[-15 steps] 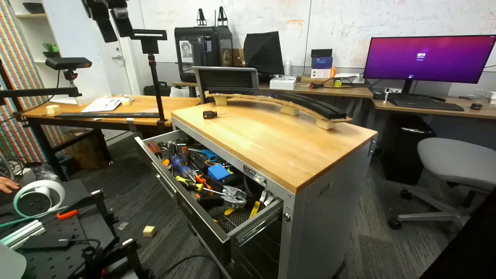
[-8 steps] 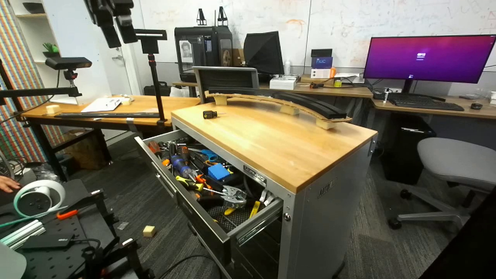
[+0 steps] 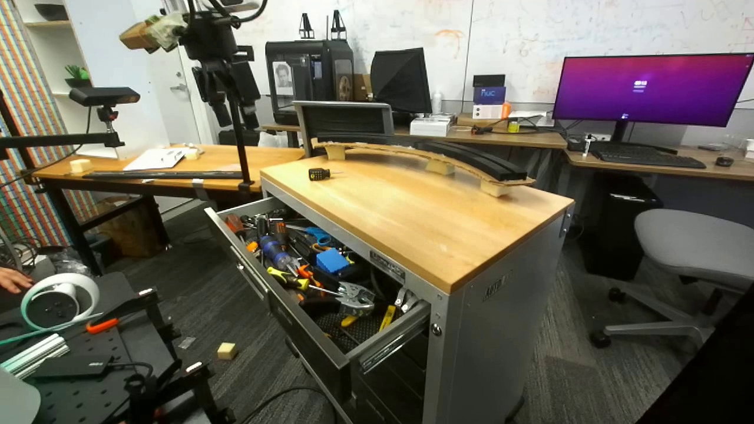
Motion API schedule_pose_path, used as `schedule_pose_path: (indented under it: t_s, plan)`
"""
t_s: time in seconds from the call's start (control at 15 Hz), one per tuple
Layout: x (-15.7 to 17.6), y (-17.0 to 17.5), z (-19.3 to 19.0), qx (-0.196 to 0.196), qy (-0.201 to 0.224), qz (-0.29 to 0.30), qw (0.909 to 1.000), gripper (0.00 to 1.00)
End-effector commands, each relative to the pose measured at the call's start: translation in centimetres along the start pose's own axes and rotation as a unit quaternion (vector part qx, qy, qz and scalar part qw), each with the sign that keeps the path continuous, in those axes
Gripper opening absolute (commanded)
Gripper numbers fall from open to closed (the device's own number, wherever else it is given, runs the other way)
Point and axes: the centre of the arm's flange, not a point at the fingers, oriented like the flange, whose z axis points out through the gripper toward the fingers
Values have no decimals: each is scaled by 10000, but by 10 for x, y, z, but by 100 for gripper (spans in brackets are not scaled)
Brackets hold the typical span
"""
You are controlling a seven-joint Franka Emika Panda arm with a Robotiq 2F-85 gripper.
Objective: Put the screwdriver in the topmost drawer and then close the drawer
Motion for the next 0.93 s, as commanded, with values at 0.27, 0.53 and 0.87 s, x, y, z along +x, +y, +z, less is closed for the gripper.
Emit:
schedule_pose_path:
  t_s: [0.27,0.53,0.87]
  plan:
    - [118,-102,92,210,487,-486,9974,100]
    - [173,-135,132,-15,795,-440,9959,100]
    - [215,-147,177,-37,768,-226,9968,100]
